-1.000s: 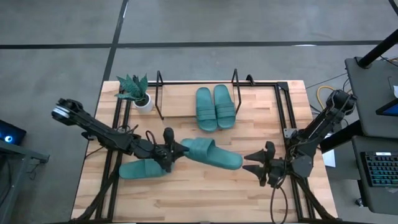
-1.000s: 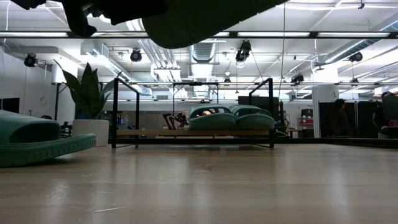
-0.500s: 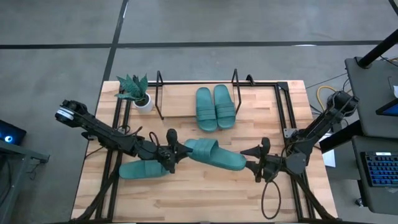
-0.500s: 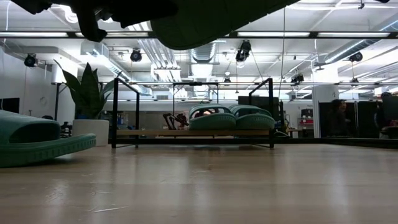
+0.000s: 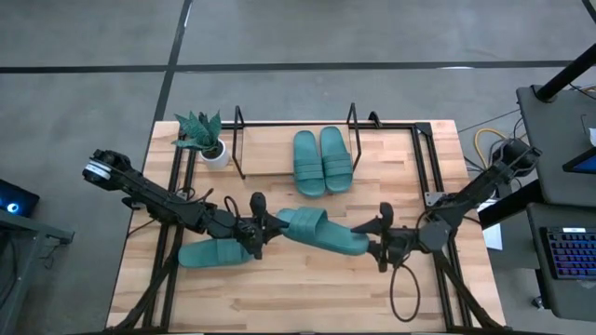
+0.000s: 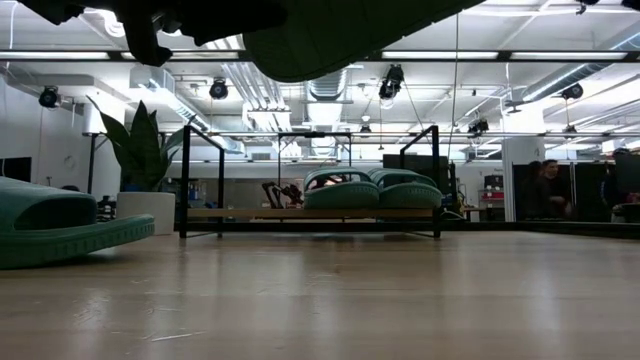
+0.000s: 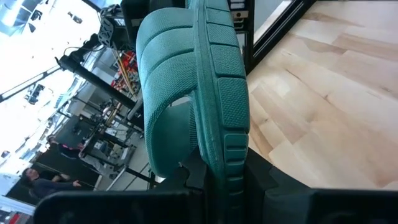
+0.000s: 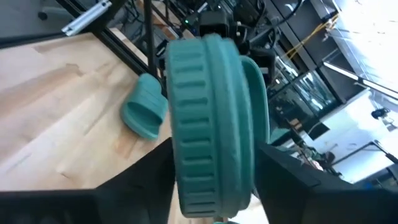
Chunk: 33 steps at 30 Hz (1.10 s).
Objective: Pick and place slides into the shelf
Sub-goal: Put the slipper on the shelf
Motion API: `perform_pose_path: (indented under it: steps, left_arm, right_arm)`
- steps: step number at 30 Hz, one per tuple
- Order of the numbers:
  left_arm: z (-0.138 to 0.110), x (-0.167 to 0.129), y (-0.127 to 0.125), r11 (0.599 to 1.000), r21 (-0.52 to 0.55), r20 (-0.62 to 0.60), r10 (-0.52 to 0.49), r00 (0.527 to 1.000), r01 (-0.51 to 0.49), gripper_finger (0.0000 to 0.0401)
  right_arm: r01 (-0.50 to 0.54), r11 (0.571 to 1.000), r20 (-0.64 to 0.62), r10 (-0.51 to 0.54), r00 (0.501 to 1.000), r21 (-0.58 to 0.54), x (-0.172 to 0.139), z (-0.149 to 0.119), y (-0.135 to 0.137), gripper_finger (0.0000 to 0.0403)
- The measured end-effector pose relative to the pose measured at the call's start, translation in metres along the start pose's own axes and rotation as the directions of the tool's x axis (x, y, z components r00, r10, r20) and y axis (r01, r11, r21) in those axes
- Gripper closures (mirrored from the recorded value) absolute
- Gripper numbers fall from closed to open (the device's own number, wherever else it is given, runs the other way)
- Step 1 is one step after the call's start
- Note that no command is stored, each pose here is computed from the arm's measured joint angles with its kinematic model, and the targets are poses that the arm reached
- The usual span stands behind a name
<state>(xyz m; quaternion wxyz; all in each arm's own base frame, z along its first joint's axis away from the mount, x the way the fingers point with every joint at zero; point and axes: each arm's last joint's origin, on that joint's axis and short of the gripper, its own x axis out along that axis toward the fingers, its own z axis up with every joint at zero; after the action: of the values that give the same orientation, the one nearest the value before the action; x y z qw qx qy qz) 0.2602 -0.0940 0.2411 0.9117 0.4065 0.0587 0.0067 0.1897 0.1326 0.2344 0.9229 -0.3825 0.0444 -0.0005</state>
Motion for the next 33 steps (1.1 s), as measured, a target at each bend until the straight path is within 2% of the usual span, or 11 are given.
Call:
perform_pose_path:
  steps: [3, 7, 8, 13, 18, 22, 24, 26, 28, 31, 33]
  left_arm:
    - [0.000, 0.000, 0.000, 1.000, -0.001, -0.001, 0.001, 1.000, -0.001, 0.0377]
    - [-0.001, 0.000, 0.001, 1.000, -0.007, -0.001, 0.006, 1.000, -0.006, 0.0377]
    - [-0.001, 0.001, 0.001, 1.000, -0.012, -0.001, 0.006, 1.000, -0.006, 0.0376]
    - [-0.003, 0.002, 0.004, 0.988, -0.151, -0.020, 0.021, 1.000, -0.024, 0.0321]
    - [-0.005, 0.000, 0.010, 0.977, -0.159, -0.114, 0.128, 0.985, -0.145, 0.0256]
    - [-0.003, -0.007, 0.022, 0.945, -0.164, -0.196, 0.249, 0.948, -0.283, 0.0210]
    - [-0.001, -0.012, 0.028, 0.931, -0.186, -0.198, 0.278, 0.940, -0.314, 0.0194]
    - [0.002, -0.018, 0.035, 0.908, -0.250, -0.183, 0.297, 0.937, -0.336, 0.0183]
    - [0.006, -0.023, 0.043, 0.868, -0.346, -0.166, 0.319, 0.933, -0.358, 0.0179]
    - [0.009, -0.027, 0.048, 0.825, -0.452, -0.138, 0.312, 0.940, -0.340, 0.0179]
    - [0.010, -0.026, 0.046, 0.847, -0.461, -0.091, 0.251, 0.964, -0.264, 0.0179]
  right_arm:
    - [0.007, 1.000, -0.006, -0.007, 1.000, -0.012, 0.001, -0.001, -0.002, 0.0262]
    - [0.003, 0.999, -0.005, -0.003, 1.000, -0.038, 0.002, -0.001, -0.002, 0.0337]
    - [0.003, 0.999, -0.006, -0.003, 1.000, -0.046, 0.002, -0.001, -0.002, 0.0342]
    - [0.011, 0.998, -0.012, -0.011, 1.000, -0.059, 0.002, -0.002, -0.002, 0.0342]
    - [0.070, 0.995, -0.068, -0.075, 0.995, -0.064, 0.002, -0.003, -0.004, 0.0342]
    - [0.175, 0.981, -0.170, -0.188, 0.967, -0.088, 0.001, -0.008, -0.006, 0.0342]
    - [0.200, 0.974, -0.198, -0.217, 0.956, -0.104, 0.000, -0.009, -0.007, 0.0342]
    - [0.209, 0.972, -0.209, -0.228, 0.951, -0.112, 0.000, -0.010, -0.007, 0.0342]
    - [0.205, 0.971, -0.212, -0.228, 0.950, -0.124, 0.000, -0.011, -0.006, 0.0342]
    - [0.219, 0.964, -0.239, -0.250, 0.938, -0.148, 0.001, -0.013, -0.004, 0.0342]
    - [0.246, 0.951, -0.283, -0.292, 0.914, -0.188, 0.002, -0.016, -0.003, 0.0343]
